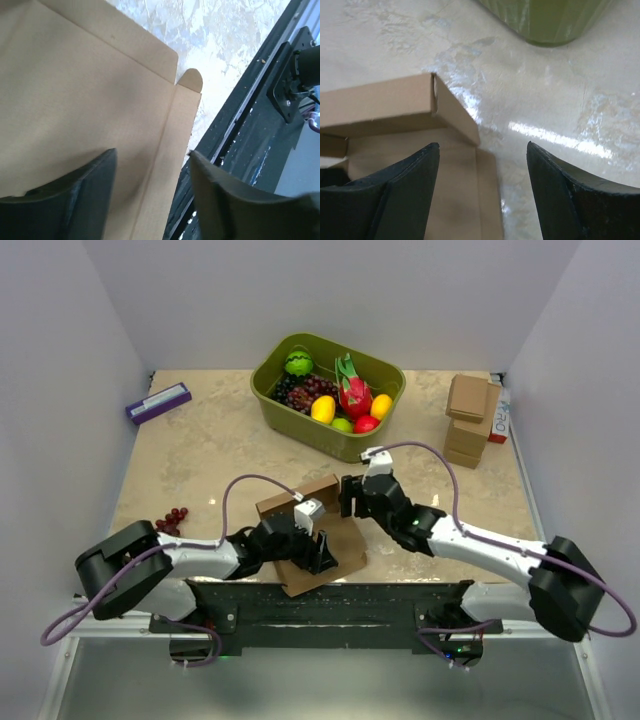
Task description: Fold the paper box
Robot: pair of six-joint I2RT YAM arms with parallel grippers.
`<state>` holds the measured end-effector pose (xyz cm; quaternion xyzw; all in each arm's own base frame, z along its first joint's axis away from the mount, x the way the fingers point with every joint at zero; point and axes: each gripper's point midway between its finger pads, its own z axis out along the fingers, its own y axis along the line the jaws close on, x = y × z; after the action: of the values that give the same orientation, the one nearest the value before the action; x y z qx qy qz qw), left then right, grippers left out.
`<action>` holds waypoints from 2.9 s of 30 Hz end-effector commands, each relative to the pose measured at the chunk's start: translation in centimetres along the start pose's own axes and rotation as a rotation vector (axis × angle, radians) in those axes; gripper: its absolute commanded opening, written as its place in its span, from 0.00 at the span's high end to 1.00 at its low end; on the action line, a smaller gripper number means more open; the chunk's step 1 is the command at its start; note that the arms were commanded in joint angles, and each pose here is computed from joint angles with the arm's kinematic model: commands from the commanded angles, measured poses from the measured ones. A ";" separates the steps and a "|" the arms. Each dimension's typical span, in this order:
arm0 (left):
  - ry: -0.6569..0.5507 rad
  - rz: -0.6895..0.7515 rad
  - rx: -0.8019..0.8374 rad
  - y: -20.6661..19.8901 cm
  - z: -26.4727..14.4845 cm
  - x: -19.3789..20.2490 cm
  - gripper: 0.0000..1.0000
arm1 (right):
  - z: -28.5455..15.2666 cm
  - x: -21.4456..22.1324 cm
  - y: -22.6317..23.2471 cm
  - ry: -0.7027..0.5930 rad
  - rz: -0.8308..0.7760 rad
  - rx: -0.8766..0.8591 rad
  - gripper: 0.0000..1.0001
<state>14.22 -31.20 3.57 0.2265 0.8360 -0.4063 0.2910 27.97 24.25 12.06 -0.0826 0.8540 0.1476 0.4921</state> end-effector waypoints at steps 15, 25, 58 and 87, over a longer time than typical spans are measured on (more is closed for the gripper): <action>-0.034 0.288 -0.154 -4.4 -7.7 -13.0 0.14 | -8.4 12.0 -2.1 0.506 0.178 -0.018 0.42; -0.188 0.396 -0.464 1.8 -13.7 -22.3 0.07 | -7.4 15.0 -1.4 0.572 0.185 -0.015 0.47; -0.211 0.481 -0.543 5.6 -12.7 -19.6 0.07 | -11.9 5.6 0.1 0.874 -0.278 0.101 1.00; 0.072 0.334 -0.547 9.9 -6.9 -13.1 0.70 | -10.6 -3.5 1.9 0.641 -0.165 0.115 0.27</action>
<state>27.58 -21.49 12.09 0.3038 0.8585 -0.1028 0.4001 17.91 21.98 16.44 -0.2179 0.9675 -0.0136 0.1272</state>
